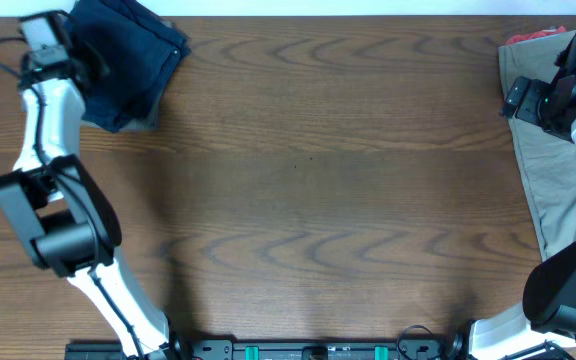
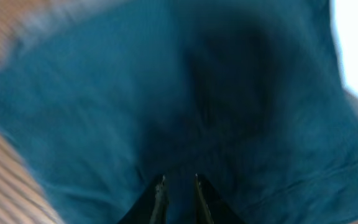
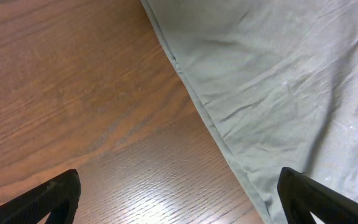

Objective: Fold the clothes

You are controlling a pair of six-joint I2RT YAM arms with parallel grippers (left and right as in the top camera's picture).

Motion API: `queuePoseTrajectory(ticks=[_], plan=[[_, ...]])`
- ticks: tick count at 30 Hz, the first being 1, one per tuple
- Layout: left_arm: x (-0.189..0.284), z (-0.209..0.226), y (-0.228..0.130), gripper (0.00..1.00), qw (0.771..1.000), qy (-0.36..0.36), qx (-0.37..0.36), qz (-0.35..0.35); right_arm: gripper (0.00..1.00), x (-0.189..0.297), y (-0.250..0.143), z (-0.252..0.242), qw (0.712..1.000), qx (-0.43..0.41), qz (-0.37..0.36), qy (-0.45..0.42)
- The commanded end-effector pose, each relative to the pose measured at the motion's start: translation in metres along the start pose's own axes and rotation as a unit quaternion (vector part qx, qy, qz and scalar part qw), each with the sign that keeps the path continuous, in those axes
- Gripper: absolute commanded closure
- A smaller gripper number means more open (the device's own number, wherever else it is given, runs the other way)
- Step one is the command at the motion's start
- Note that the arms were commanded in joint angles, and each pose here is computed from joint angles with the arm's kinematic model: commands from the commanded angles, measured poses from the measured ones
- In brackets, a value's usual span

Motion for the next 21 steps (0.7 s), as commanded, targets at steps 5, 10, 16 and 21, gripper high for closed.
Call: queuePoseTrajectory(ticks=[5, 10, 16, 21], plan=[[-0.022, -0.017, -0.045, 0.78, 0.997, 0.008, -0.025, 0.079, 0.01, 0.000, 0.003, -0.002, 1.000, 0.003, -0.004, -0.005], [-0.022, -0.029, -0.060, 0.78, 0.994, 0.009, -0.040, 0.105, 0.01, 0.000, 0.003, -0.002, 1.000, 0.003, -0.004, -0.005], [-0.037, -0.026, -0.081, 0.78, 0.988, 0.024, -0.048, 0.145, 0.01, 0.000, 0.003, -0.002, 1.000, 0.003, -0.004, -0.005], [-0.052, -0.019, -0.100, 0.78, 0.982, 0.034, -0.049, 0.182, 0.01, 0.000, 0.003, -0.002, 1.000, 0.003, -0.004, -0.005]])
Point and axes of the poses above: each gripper's point midway between its finger pads, its own x axis back along the fingers, its own z axis along the line the jaws close on, y = z × x, the point moved 9 cm from there along x, back along the fingers, and after that the axes turned 1 degree about x, right-handed, at the moved point
